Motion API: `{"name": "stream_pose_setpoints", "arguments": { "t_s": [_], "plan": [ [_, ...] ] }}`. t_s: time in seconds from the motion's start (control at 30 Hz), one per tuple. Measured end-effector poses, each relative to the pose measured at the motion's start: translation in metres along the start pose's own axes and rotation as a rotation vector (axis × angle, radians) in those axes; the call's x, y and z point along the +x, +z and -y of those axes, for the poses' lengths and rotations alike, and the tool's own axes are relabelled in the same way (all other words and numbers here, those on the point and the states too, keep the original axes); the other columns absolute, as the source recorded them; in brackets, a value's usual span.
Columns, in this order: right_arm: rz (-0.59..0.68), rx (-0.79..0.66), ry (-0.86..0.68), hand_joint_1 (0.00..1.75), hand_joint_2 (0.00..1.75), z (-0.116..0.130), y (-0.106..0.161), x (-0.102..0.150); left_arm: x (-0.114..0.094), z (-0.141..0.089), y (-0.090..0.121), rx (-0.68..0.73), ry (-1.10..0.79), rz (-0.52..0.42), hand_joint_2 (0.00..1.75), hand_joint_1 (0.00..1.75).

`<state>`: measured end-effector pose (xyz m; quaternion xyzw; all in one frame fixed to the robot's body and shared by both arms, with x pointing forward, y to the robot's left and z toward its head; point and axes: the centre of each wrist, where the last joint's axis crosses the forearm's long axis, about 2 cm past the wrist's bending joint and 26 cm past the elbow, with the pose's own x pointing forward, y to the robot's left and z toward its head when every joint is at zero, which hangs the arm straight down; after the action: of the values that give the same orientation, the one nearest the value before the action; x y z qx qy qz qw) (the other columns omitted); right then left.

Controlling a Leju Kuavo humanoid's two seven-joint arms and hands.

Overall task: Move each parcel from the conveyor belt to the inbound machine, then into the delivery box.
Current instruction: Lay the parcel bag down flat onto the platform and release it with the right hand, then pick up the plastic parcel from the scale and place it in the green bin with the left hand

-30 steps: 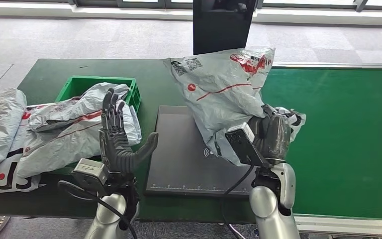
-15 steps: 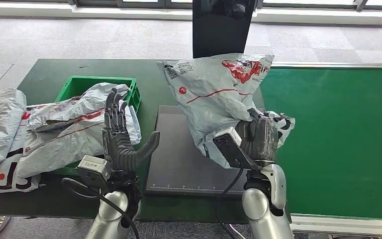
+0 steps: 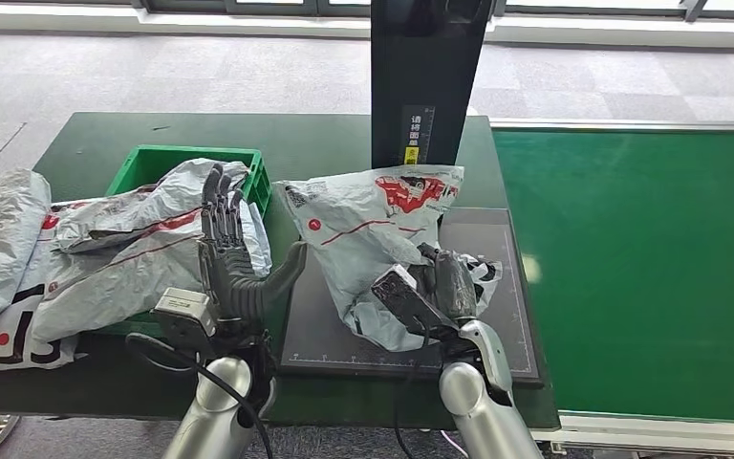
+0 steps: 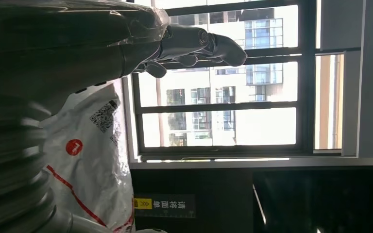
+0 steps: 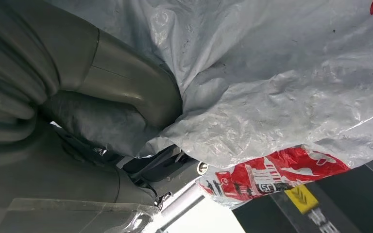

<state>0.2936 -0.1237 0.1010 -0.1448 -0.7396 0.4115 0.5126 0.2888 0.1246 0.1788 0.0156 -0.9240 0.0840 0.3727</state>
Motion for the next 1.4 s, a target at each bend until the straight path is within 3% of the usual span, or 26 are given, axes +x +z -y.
{"name": "stream_pose_setpoints", "arguments": {
  "t_s": [0.57, 0.7, 0.73, 0.9, 1.4],
  "plan": [
    [-0.04, 0.13, -0.004, 1.75, 1.75, -0.02, 0.0, -0.009, -0.004, 0.0, -0.001, 0.009, -0.014, -0.01, 1.75, 0.0],
    [-0.032, 0.148, -0.015, 0.07, 1.75, -0.023, 0.001, -0.011, -0.005, 0.001, -0.002, 0.007, -0.016, -0.009, 1.75, 0.0],
    [-0.019, 0.148, -0.026, 0.0, 1.75, -0.024, 0.001, -0.011, -0.005, 0.001, -0.002, 0.008, -0.017, -0.009, 1.75, 0.0],
    [0.062, 0.119, -0.084, 0.0, 1.75, -0.022, 0.001, -0.009, -0.005, 0.001, -0.002, 0.013, -0.022, -0.008, 1.75, 0.0],
    [0.137, 0.086, -0.156, 0.0, 1.75, -0.015, 0.002, -0.005, -0.005, -0.001, -0.002, 0.01, -0.028, -0.007, 1.75, 0.0]
  ]
}}
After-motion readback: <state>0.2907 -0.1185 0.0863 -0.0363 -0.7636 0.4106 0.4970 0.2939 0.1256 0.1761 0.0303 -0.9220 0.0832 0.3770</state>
